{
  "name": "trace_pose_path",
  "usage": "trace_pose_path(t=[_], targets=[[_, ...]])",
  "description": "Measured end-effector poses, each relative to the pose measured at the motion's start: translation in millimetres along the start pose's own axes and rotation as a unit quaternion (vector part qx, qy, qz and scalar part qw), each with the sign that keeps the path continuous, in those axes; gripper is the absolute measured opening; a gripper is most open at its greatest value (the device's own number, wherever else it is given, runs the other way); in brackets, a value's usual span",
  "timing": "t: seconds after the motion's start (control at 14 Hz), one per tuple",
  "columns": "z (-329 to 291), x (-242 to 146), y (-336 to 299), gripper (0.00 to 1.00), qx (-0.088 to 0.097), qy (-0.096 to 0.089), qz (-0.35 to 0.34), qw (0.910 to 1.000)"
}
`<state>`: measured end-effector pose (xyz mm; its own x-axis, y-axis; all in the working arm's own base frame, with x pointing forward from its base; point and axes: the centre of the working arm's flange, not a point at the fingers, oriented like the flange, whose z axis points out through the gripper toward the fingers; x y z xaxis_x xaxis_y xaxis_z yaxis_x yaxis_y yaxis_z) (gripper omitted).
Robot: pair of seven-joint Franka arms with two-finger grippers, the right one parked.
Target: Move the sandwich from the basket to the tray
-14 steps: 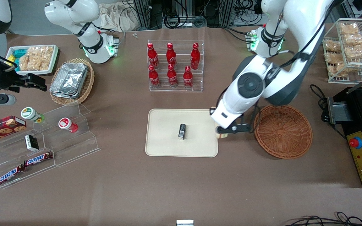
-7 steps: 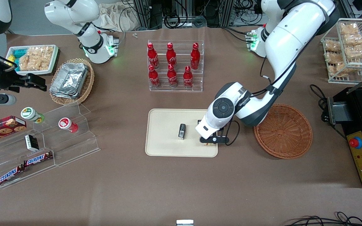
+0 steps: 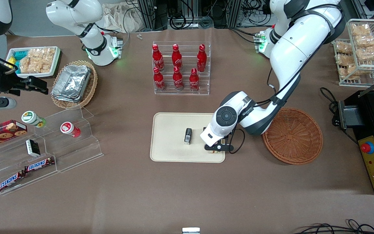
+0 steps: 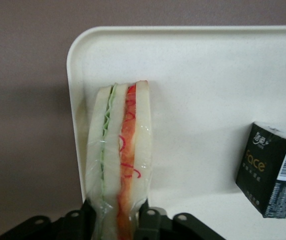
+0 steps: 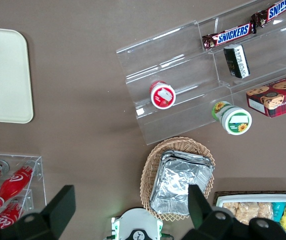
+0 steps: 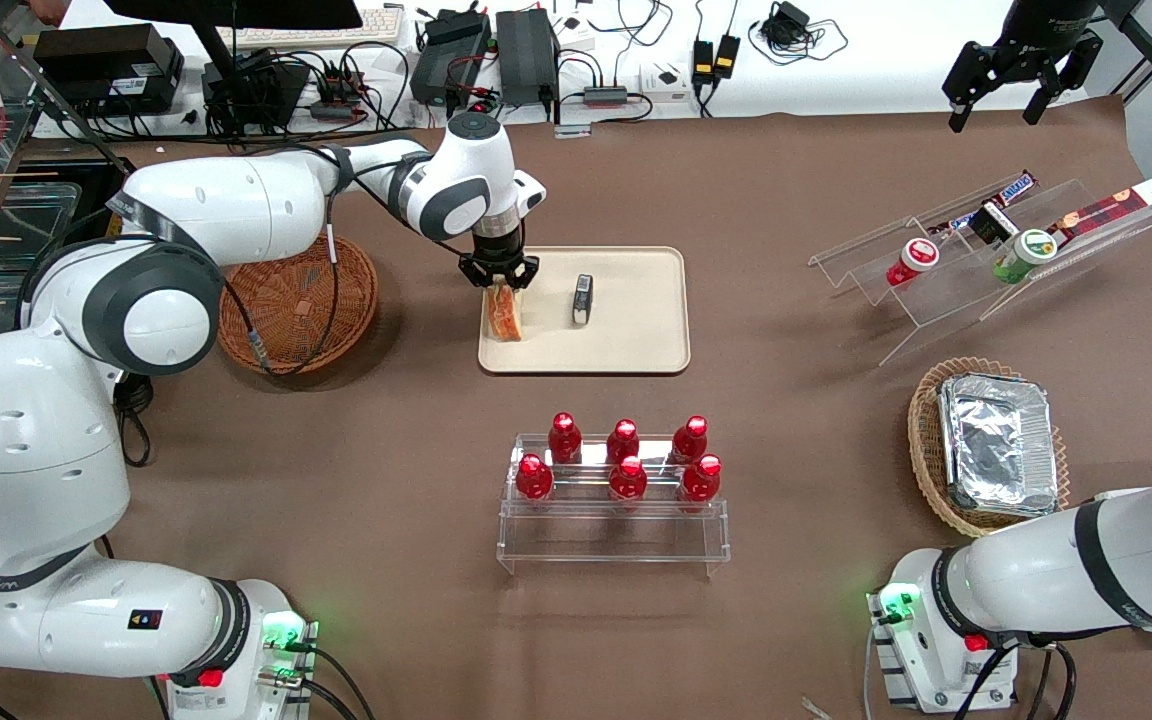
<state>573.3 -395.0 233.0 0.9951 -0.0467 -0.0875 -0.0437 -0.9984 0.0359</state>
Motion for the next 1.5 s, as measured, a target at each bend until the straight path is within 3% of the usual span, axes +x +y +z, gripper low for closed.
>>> trace_pose_path(t=[0.21,0.29,0.43,0.5,0.57,0.71,1.07,1.29,1.5], targets=[[-37,14,-2,0.72,-0.009,0.031,-0.009,0.9995],[-60,17,-5,0.83,-0.005,0.042,-0.012,0.999],[-114,16,-26,0.99,0.028,0.052,-0.029,0.9979],[-141,14,-44,1.0,0.043,0.051,-0.044,0.9968],[-166,13,-63,1.0,0.047,0.051,-0.064,0.9956],[-205,9,-100,1.0,0.036,0.052,-0.094,0.9935],[-263,-21,-186,1.0,0.018,0.052,-0.084,0.995],[-289,-38,-248,1.0,0.019,0.04,-0.053,0.9976],[-301,-47,-306,1.0,0.026,0.014,-0.009,0.9995]])
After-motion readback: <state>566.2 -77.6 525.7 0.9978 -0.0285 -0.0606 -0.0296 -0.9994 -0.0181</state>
